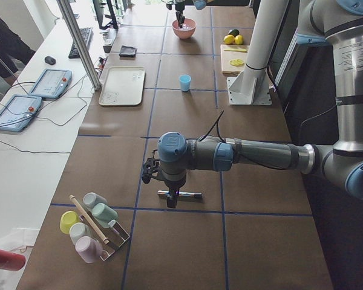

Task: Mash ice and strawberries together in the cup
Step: 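Lower the right gripper into the bowl and grasp another ice cube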

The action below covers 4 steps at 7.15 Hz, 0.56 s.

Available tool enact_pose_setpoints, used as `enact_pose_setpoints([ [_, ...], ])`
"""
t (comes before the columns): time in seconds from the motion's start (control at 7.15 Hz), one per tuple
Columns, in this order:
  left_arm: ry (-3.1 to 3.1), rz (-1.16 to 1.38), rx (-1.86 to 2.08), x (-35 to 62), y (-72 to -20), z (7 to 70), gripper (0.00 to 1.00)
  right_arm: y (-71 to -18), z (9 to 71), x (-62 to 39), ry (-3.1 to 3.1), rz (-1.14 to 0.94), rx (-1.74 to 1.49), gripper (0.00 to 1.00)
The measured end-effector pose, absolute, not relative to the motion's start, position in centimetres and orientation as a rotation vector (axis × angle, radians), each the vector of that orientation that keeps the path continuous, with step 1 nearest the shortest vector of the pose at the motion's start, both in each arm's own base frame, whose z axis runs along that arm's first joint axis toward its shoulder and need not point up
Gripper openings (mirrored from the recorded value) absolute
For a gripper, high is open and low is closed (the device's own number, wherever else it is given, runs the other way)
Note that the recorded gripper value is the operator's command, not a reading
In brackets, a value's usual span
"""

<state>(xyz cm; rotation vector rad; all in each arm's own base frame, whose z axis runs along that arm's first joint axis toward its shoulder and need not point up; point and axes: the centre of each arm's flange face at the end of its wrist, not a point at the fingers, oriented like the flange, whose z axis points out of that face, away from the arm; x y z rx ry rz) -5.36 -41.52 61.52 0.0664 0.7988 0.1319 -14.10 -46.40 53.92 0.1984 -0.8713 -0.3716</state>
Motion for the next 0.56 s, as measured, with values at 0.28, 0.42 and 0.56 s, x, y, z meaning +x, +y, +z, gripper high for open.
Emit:
enact_pose_setpoints([
  [0.28,0.799,0.132,0.067,-5.4,-41.5,61.5,1.0,-45.7,47.6,-14.5,-0.924,-0.281,0.23,0.0],
  [0.42,0.799,0.132,0.067,-5.4,-41.5,61.5,1.0,-45.3,44.3,-16.2,-0.964,-0.225,0.218,0.0],
  [0.56,0.799,0.132,0.067,-5.4,-41.5,61.5,1.0,-45.3,40.3,-18.8,-1.014,-0.162,0.193,0.0],
])
